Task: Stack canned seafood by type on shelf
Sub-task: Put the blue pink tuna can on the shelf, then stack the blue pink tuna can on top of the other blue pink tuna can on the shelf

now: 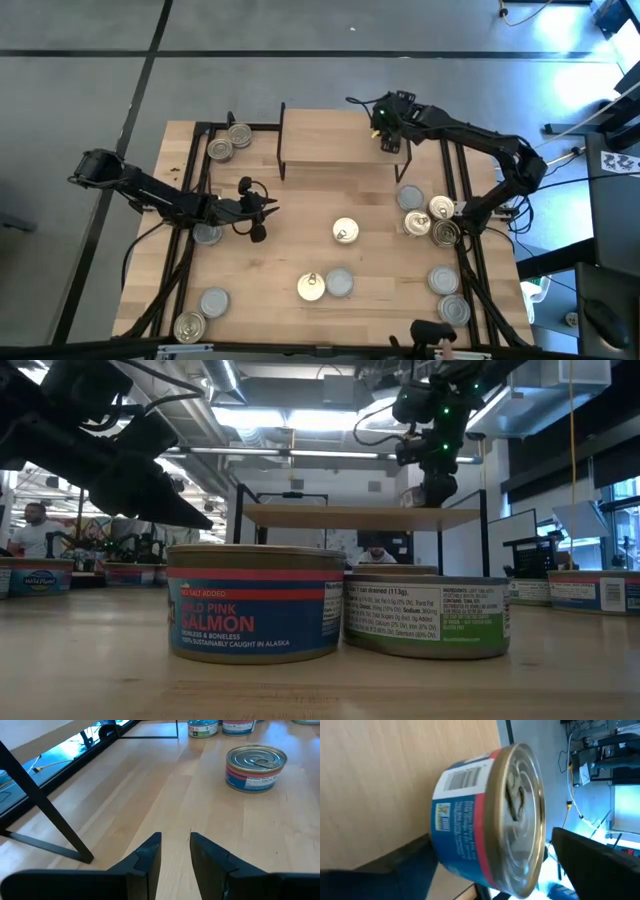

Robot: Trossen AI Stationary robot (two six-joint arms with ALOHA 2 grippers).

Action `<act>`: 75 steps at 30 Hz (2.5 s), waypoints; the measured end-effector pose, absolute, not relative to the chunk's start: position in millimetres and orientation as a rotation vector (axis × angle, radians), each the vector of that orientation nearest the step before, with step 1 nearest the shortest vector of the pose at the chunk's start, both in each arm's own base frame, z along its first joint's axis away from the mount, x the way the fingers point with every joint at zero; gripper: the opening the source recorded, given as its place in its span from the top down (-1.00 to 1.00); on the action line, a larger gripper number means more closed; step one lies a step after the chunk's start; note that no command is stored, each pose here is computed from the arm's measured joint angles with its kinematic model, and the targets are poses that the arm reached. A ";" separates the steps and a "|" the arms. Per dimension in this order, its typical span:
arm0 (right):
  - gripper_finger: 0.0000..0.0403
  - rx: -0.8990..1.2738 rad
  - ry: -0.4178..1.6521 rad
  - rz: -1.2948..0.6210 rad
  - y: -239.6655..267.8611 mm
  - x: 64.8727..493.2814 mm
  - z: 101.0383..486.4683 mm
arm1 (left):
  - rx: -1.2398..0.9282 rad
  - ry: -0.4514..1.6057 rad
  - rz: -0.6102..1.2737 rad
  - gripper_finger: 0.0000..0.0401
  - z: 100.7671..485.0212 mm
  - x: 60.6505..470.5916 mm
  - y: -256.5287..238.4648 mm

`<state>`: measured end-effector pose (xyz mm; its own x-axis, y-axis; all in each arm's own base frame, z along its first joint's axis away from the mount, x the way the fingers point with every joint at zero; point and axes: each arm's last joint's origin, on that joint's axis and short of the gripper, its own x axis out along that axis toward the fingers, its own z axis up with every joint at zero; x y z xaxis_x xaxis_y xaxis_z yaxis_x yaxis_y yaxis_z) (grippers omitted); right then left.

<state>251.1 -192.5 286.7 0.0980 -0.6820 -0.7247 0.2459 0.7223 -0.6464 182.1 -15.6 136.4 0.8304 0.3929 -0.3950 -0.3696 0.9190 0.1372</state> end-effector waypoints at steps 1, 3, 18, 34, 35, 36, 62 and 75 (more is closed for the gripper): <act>-0.92 -0.410 1.300 -0.713 -190.0 249.9 289.0 | 0.053 0.430 0.405 0.50 136.5 182.1 -15.6; -0.95 -0.415 1.300 -0.705 -184.2 248.3 292.9 | 0.056 0.431 0.404 0.50 136.5 182.2 -15.6; -0.97 -0.277 1.070 -0.470 -101.4 258.0 321.4 | 0.046 0.428 0.406 0.50 136.6 182.2 -15.7; -0.97 -0.123 0.877 -0.086 28.5 281.5 250.1 | -0.122 0.399 0.300 0.50 140.4 190.1 -20.7; -0.97 -0.132 0.870 -0.096 32.3 280.1 243.6 | -0.126 0.396 0.290 0.50 142.9 194.6 -21.8; -0.97 -0.137 0.865 -0.105 35.7 278.4 236.9 | -0.129 0.394 0.281 0.50 145.6 200.0 -22.9; -0.97 -0.207 0.918 -0.108 87.5 239.6 182.8 | 0.123 0.637 -0.042 0.50 156.8 384.0 -28.7; -0.97 -0.200 0.900 -0.103 89.0 240.7 183.8 | 0.031 0.673 -0.121 0.50 132.4 390.2 -0.4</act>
